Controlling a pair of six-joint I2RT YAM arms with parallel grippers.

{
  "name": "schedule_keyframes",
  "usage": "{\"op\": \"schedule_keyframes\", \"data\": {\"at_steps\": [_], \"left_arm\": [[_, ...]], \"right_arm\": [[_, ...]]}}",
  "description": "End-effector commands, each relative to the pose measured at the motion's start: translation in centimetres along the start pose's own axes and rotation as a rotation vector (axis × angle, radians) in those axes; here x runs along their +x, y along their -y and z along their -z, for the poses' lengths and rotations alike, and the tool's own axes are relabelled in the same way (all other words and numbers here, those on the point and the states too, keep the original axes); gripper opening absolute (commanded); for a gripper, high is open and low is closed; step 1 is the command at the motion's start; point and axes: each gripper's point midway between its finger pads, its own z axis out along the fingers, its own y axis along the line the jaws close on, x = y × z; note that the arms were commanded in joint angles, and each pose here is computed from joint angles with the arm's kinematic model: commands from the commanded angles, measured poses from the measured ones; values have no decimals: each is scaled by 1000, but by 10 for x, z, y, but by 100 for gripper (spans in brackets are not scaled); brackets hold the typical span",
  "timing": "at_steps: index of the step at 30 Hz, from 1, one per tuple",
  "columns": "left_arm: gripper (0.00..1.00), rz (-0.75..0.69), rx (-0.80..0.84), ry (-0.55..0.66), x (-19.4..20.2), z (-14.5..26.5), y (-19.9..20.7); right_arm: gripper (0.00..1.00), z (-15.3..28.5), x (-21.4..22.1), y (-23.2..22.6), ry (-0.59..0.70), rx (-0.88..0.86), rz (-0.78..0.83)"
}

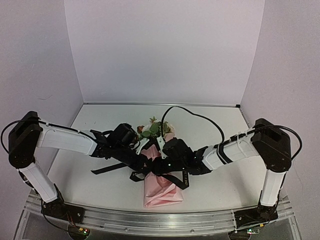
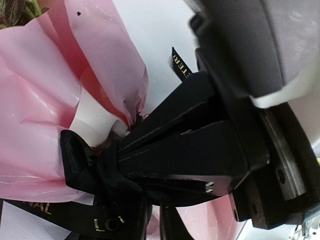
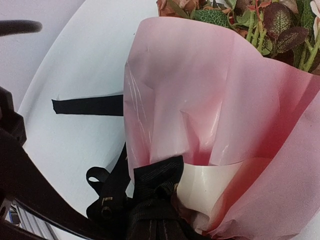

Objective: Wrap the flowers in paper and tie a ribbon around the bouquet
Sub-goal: Cross the half-tied ribbon over the folded bouquet.

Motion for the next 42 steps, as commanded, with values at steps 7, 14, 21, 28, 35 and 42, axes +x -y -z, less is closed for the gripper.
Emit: {"op": "schedule_keyframes", "data": {"at_steps": [7,14,21,28,35,42], "left_arm": [[33,-40,-5,122,-39,39,24],[45,-49,-28,168,-42,56,26],[40,64,-182,245,-53,75,-18],[34,135,-242,134,-39,51,-52],[36,133,-155,73,-37,24,-46],[38,119,-120,59,-42,15,-40]], "right_arm": [[0,-3,-5,6,41,19,7],[0,-3,-5,6,40,17,9],[0,-4,-6,3,39,10,8],[0,-4,-6,2,38,5,8],[0,-3,-8,0,40,0,8],[0,-3,-8,-1,40,-4,10]]}}
